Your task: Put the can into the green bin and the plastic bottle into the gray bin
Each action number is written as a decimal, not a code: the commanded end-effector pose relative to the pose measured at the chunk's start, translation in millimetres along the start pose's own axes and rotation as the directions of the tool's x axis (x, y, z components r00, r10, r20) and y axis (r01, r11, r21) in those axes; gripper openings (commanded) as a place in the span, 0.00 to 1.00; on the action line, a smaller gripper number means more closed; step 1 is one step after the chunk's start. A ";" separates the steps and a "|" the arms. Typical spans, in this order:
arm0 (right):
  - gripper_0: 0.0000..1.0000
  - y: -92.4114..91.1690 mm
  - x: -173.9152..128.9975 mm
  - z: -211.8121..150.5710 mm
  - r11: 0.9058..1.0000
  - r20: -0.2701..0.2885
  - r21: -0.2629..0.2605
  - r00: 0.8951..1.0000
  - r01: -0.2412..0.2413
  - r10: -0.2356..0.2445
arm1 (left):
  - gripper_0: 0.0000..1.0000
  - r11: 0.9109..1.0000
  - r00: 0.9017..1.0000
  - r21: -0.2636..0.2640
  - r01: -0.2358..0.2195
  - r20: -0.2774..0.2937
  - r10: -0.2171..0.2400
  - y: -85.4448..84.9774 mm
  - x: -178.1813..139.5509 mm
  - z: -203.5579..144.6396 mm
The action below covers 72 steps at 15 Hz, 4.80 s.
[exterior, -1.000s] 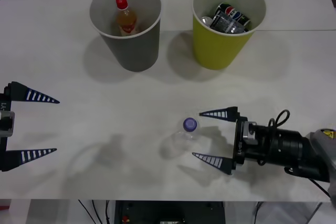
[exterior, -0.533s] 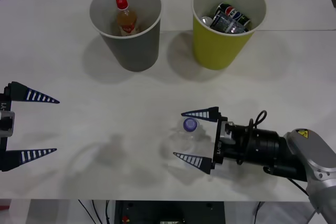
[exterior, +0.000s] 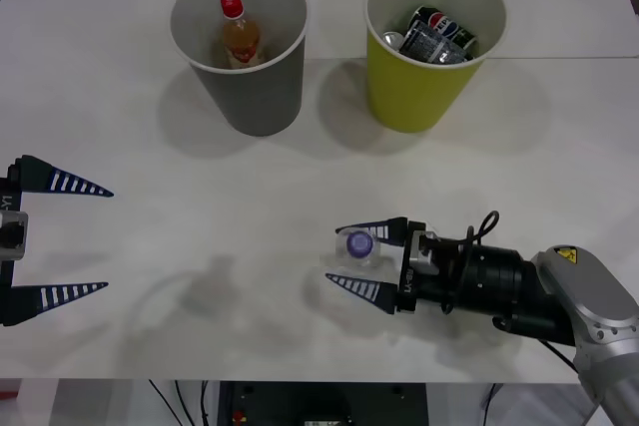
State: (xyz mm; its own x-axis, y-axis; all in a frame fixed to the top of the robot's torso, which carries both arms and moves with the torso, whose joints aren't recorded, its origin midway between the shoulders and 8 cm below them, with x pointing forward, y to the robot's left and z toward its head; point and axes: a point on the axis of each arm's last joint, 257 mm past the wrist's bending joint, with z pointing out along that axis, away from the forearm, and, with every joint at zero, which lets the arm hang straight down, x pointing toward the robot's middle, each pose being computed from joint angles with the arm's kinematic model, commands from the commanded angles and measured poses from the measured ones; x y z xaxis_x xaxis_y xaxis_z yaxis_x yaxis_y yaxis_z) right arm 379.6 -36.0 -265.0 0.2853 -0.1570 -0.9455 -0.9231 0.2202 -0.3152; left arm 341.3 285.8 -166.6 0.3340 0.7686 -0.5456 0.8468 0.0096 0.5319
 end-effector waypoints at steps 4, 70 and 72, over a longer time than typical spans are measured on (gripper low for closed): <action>0.00 -0.6 2.1 -3.3 1.000 -0.009 -0.002 1.000 -0.008 0.008 | 1.00 1.000 1.000 0.000 0.000 0.000 0.000 0.0 0.0 0.0; 1.00 -257.3 -290.3 175.6 0.950 -0.262 0.236 0.929 -0.202 0.263 | 1.00 1.000 1.000 0.000 0.000 0.000 0.000 0.0 0.0 0.0; 1.00 -254.4 -288.2 167.9 0.950 -0.276 0.217 0.920 -0.223 0.279 | 1.00 1.000 1.000 0.000 0.000 0.000 0.000 0.0 0.0 0.0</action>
State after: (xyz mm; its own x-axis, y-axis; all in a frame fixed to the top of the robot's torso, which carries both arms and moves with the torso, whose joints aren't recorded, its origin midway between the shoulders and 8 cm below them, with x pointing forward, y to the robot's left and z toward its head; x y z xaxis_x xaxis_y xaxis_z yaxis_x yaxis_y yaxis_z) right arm 577.4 118.0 75.4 -0.0582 -0.3424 -0.9378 -0.8799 0.4613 -0.1138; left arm 341.3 285.8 -166.6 0.3340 0.7686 -0.5456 0.8468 0.0096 0.5319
